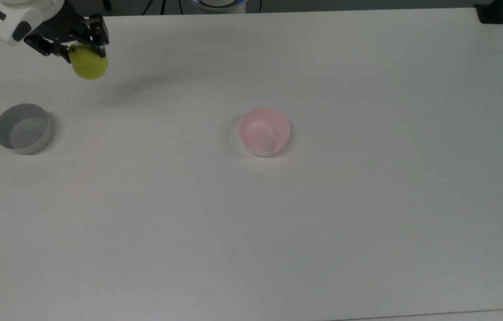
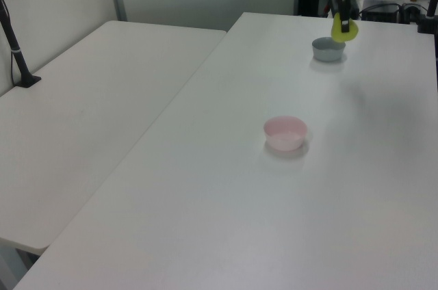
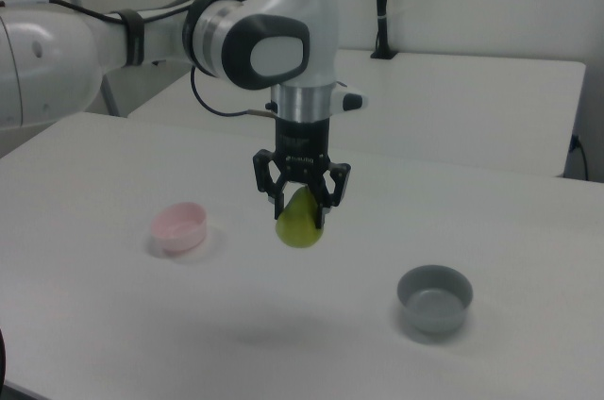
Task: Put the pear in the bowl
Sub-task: 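Lift the grasped pear up off the table, then carry the pear over the pink bowl and lower it inside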
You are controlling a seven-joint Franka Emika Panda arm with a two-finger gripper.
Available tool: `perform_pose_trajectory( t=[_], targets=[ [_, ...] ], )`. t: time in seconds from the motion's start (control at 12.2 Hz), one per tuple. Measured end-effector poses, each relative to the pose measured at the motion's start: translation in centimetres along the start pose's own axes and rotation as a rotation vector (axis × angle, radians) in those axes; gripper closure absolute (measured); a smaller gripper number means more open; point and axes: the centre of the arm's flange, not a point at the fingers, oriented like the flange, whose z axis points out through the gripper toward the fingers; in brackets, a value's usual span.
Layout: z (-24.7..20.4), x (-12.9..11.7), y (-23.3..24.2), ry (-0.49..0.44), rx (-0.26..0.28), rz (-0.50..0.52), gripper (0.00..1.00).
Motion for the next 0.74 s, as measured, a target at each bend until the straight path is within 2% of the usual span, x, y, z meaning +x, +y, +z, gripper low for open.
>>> perform_pose_trajectory(
  t=[0.16, 0.41, 0.58, 0.74],
  targets=[
    [-2.1, -0.4, -0.8, -0.022, 0.016, 0.051, 0.34],
    [-5.4, 1.3, -5.2, 0.009, 0.005, 0.138, 0.34],
    [-6.5, 2.3, -8.6, 0.033, 0.01, 0.16, 0.34],
    [-7.5, 2.6, -10.9, 0.06, 0.035, 0.14, 0.34]
  ],
)
